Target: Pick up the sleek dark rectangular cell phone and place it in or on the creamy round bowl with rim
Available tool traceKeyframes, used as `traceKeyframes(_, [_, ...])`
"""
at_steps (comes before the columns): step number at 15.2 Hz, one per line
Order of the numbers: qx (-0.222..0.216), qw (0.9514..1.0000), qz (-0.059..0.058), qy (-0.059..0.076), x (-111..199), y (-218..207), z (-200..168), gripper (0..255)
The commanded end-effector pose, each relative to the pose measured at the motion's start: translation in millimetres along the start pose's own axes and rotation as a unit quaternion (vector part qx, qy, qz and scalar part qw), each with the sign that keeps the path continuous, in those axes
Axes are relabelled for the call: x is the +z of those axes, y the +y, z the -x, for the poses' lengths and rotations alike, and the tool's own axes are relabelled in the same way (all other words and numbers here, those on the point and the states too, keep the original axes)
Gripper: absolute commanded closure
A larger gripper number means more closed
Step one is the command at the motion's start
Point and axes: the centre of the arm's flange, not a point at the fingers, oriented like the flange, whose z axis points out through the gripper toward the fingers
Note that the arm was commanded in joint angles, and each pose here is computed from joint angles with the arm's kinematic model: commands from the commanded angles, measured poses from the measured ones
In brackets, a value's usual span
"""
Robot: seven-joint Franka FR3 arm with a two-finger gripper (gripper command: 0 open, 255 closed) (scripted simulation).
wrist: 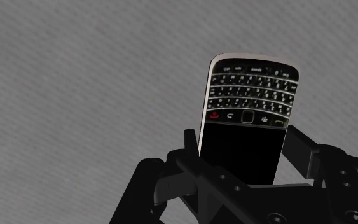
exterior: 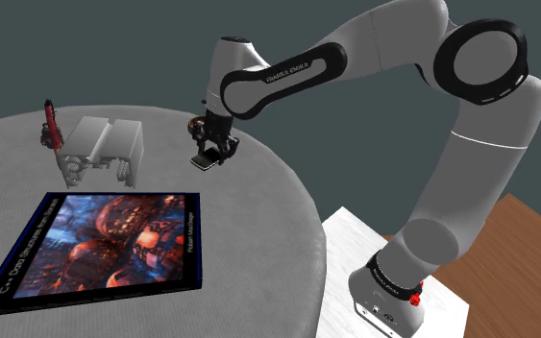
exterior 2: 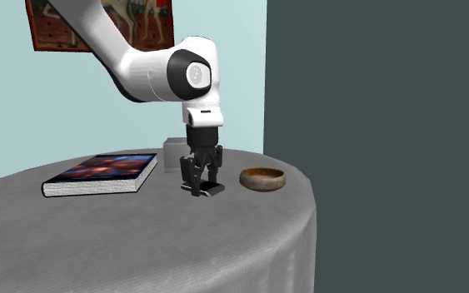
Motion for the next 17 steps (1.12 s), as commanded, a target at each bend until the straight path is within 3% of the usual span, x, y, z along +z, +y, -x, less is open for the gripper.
traceKeyframes(1, [0.000,1.0000,0.000,0.000,-9.6,-0.3,0.7,255])
traceKeyframes(17, [0.000,1.0000,0.000,0.000,-93.9,-5.2,2.9,255])
